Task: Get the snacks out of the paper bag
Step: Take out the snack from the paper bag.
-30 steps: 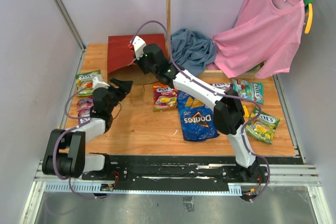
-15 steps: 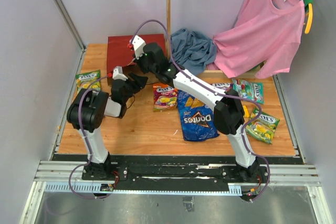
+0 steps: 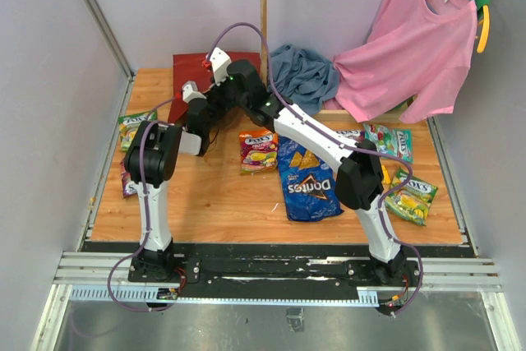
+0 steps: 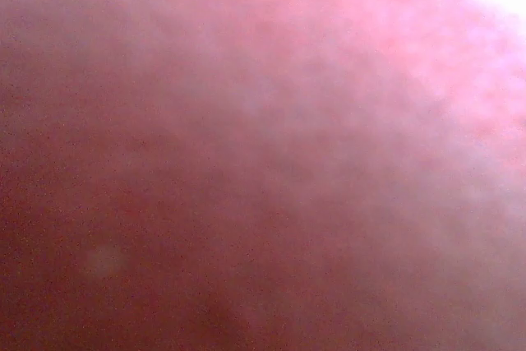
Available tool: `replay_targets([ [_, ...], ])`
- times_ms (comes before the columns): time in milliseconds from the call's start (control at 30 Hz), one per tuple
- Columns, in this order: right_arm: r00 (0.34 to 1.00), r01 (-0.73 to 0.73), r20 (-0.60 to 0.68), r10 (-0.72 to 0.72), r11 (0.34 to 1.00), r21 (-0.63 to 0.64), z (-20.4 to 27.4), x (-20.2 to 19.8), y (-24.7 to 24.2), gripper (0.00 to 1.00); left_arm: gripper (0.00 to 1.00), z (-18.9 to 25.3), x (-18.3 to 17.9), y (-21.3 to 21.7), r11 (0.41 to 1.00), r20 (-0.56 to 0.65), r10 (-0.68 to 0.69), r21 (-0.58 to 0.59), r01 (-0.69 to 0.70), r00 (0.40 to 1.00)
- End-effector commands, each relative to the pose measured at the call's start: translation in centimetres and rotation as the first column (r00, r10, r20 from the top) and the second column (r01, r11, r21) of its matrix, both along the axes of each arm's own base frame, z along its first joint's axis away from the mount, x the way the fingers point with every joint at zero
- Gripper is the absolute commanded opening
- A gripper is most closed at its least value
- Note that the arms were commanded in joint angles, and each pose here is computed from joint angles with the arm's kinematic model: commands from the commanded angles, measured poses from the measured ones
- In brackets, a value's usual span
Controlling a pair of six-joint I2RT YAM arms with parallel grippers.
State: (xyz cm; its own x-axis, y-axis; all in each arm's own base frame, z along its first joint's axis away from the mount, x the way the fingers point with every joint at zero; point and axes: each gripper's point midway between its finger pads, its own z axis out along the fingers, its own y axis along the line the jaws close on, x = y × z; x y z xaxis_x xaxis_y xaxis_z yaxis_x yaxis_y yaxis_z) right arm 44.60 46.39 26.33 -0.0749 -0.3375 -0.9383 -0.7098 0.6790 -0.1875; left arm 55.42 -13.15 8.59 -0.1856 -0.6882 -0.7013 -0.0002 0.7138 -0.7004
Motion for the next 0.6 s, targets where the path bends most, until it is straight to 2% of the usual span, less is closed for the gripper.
replay_targets([
  [0, 0.999, 0.011, 0.044, -0.013, 0.999, 0.039, 2.8, 0.7, -0.5, 0.01, 0.62, -1.4, 1.2, -0.7, 0.997, -0.103, 0.072, 0.016, -0.071, 0.992],
  [133, 0.999, 0.013, 0.045, -0.015, 0.999, 0.052, 3.2, 0.7, -0.5, 0.01, 0.62, -1.7, 1.5, -1.5, 0.994, -0.147, 0.110, -0.008, -0.113, 0.983],
  [267, 0.999, 0.008, 0.035, -0.010, 0.997, 0.072, 3.5, 0.4, -0.3, 0.01, 0.62, -2.6, 1.1, -2.6, 0.990, -0.207, 0.079, -0.099, -0.101, 0.975],
  [567, 0.999, 0.012, 0.028, -0.015, 0.996, 0.083, 3.5, 0.3, -0.3, 0.01, 0.61, -2.3, -3.9, -5.9, 0.943, -0.218, -0.059, -0.332, -0.018, 0.974],
])
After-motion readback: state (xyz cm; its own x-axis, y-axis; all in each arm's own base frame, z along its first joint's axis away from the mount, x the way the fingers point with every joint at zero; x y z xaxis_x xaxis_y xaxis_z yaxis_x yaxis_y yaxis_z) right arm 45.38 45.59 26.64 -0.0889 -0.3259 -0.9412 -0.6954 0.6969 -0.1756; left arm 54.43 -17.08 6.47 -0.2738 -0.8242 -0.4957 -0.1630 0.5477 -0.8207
